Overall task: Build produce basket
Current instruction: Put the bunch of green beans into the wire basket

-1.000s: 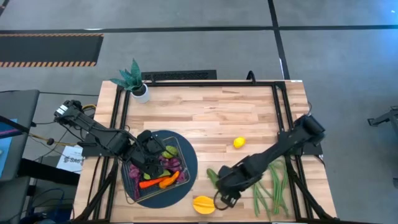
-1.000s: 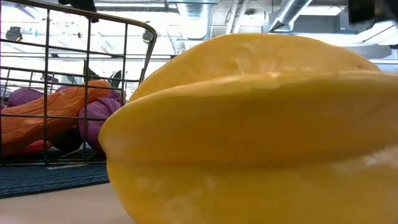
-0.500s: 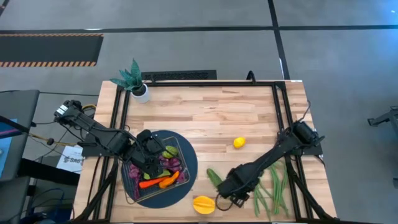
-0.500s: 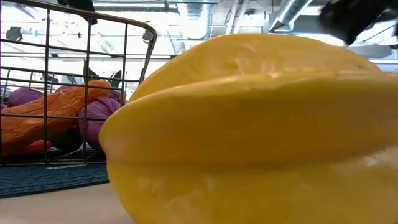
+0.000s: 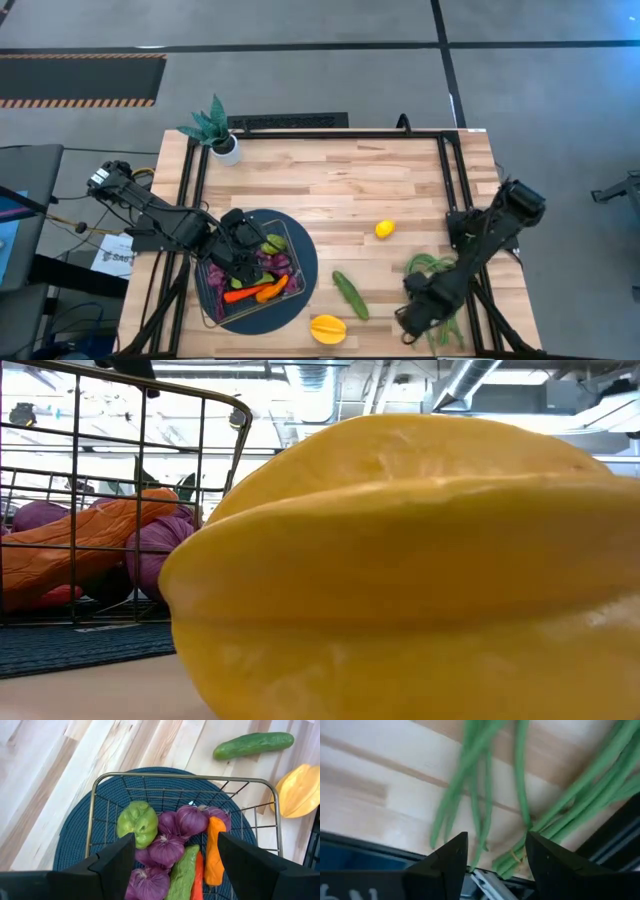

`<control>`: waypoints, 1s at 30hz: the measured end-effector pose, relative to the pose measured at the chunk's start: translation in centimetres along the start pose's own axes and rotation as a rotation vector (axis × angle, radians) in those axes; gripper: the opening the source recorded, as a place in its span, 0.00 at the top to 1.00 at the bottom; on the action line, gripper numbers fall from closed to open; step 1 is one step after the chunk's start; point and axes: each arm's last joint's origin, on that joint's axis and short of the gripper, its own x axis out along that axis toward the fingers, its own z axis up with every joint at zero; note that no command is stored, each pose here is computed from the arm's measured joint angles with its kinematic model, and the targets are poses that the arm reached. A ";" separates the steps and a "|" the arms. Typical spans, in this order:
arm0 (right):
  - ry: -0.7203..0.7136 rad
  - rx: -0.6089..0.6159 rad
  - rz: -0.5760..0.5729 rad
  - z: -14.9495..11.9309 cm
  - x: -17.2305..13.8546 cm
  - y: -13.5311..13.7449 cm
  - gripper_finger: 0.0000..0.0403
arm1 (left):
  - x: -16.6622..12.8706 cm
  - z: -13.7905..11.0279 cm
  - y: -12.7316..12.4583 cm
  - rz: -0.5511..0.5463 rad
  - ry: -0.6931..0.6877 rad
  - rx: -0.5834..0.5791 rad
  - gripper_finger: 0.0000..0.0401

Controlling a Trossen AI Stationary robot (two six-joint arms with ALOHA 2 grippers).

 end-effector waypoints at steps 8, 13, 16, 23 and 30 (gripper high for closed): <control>-0.009 0.199 -0.043 -2.0 1.9 -3.9 0.46 | 0.0 0.2 -0.2 -0.017 -0.017 -0.013 0.34; -0.034 0.272 -0.075 -2.9 3.3 -4.4 0.46 | 0.0 0.2 -0.2 -0.016 -0.022 -0.028 0.34; -0.039 0.274 -0.082 -3.2 4.6 -4.0 0.46 | 0.0 0.3 -0.3 -0.028 -0.032 -0.037 0.34; -0.089 0.285 -0.107 -2.6 7.2 -2.9 0.46 | 0.0 0.5 -0.5 -0.052 -0.050 -0.053 0.34; -0.097 0.243 -0.103 -2.1 7.0 -2.8 0.69 | 0.0 0.6 -0.6 -0.062 -0.059 -0.059 0.34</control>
